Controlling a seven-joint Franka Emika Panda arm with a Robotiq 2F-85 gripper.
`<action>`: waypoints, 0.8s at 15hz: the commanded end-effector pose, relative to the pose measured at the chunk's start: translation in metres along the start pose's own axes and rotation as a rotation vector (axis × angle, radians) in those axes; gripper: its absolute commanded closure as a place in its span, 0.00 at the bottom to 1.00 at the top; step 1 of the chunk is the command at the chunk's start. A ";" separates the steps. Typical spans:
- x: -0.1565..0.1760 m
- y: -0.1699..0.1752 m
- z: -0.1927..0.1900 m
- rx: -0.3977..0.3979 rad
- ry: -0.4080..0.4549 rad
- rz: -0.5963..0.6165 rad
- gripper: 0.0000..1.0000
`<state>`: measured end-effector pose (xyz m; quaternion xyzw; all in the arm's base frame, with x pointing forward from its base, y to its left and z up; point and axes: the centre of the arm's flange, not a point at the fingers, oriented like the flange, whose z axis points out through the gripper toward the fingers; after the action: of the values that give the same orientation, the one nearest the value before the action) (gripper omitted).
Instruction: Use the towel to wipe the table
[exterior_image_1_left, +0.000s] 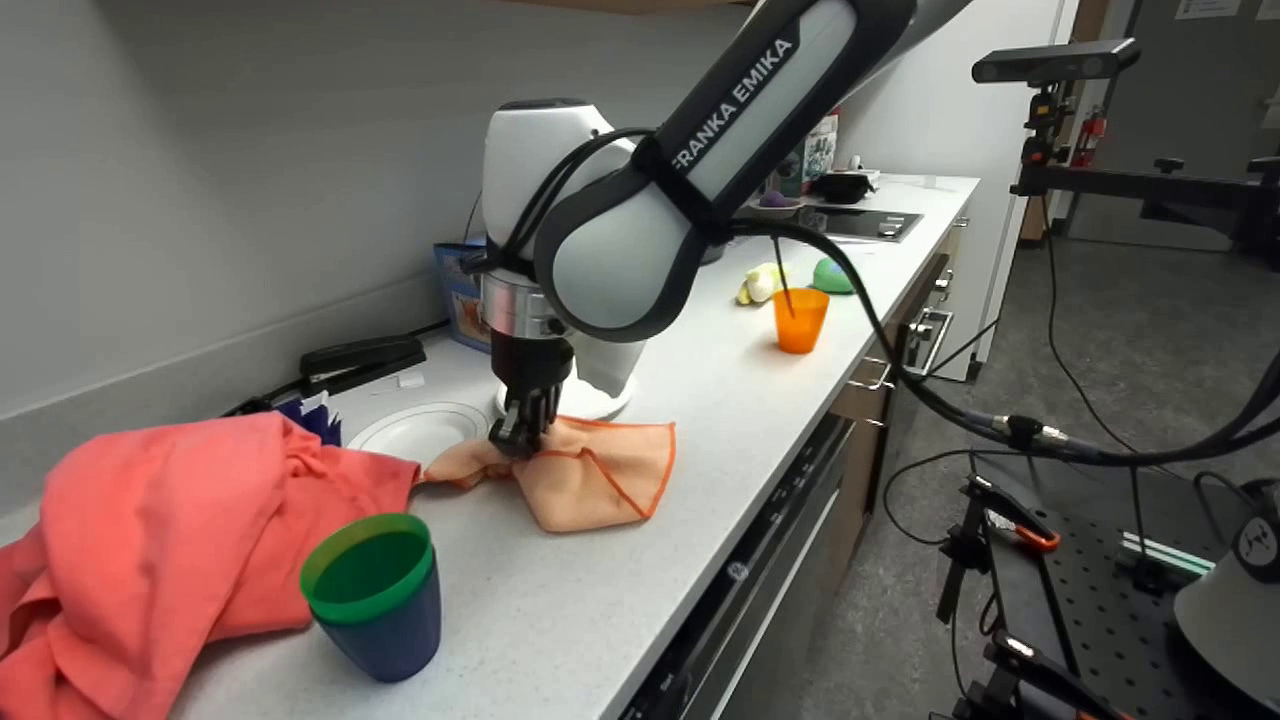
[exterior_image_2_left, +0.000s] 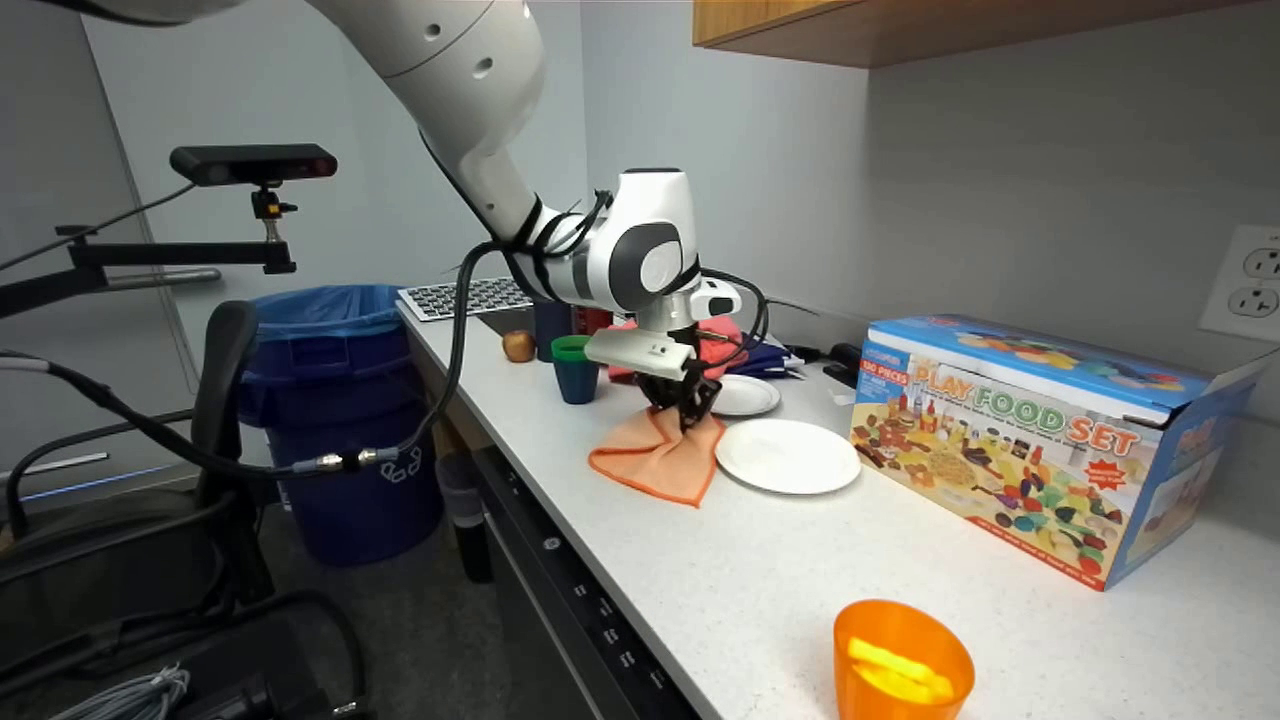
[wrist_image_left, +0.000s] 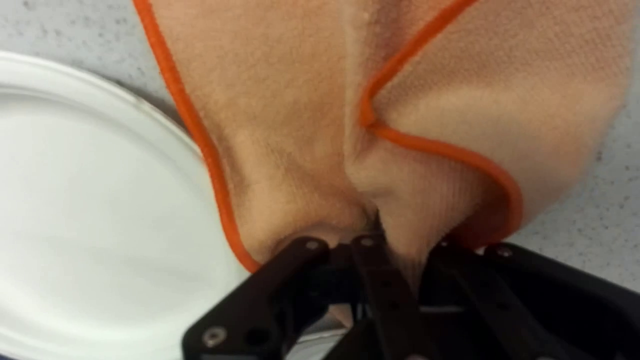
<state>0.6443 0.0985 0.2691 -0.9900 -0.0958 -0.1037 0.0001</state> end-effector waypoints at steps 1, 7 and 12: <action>-0.026 -0.005 0.004 0.033 -0.068 -0.062 0.98; -0.039 -0.052 0.004 0.059 -0.065 -0.248 0.98; -0.055 -0.078 -0.005 0.088 -0.070 -0.351 0.98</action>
<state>0.5989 0.1636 0.2703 -0.9670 -0.2414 -0.0797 0.0181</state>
